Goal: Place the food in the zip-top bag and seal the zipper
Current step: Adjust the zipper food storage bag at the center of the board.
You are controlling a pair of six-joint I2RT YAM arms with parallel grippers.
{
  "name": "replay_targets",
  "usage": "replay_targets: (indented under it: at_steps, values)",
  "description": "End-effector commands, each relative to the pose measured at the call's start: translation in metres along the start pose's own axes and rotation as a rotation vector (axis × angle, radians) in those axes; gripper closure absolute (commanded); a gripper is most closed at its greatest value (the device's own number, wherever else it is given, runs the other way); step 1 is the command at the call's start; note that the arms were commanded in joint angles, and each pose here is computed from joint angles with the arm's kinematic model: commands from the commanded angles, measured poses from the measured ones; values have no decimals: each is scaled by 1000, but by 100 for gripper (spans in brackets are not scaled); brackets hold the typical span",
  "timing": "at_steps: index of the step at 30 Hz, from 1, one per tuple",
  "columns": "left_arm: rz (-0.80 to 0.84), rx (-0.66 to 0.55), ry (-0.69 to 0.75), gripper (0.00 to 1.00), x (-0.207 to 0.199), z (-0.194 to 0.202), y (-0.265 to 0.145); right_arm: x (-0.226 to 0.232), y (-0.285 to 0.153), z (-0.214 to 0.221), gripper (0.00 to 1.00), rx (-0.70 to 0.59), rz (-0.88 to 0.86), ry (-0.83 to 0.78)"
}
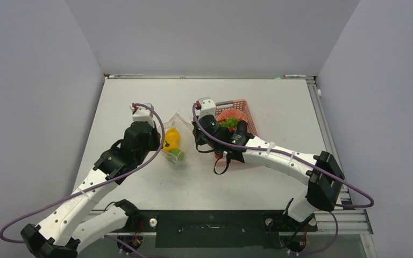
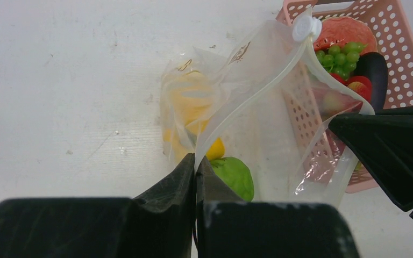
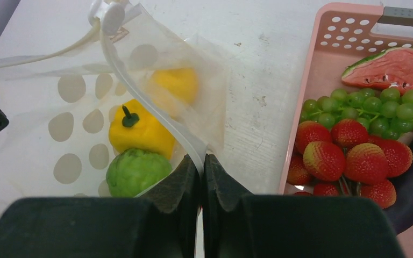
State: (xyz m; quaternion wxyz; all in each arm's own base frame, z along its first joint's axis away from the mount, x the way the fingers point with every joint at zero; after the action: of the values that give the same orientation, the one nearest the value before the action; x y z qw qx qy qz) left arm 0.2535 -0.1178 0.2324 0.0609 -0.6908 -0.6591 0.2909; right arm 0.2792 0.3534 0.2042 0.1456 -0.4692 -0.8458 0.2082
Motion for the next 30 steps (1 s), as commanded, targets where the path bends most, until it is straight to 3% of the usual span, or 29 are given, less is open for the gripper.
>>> replay_targets:
  at_steps: [1, 9, 14, 24, 30]
  values:
    - [44, -17, -74, 100, -9, -8, -8, 3, -16, -54, 95, -135, -9, 31]
    - [85, -100, -65, 100, -20, -52, -35, 9, -57, -118, 95, -280, -66, 40]
    - [54, -75, -101, 100, -14, -34, -19, 1, -44, -93, 95, -239, -20, 33]
    - [-43, 133, -231, 100, -2, 58, 49, -8, 3, -3, 95, -41, 32, 15]
    - [42, 102, -238, 100, -24, 28, 40, -8, -10, -23, 95, -77, 21, 13]
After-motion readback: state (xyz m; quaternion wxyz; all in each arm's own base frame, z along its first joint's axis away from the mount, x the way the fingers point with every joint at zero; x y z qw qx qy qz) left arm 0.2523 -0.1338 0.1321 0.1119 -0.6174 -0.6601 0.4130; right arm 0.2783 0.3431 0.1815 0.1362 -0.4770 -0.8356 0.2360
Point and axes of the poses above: each gripper's point midway between its finger pads, its own y axis out along the fingers, its own x axis along the line the jaws close on, z = x × y, the point moved 1 cm from there along -y, back along the fingers, and after that the axes turned 10 degrees about -y, right-handed, at the moved point
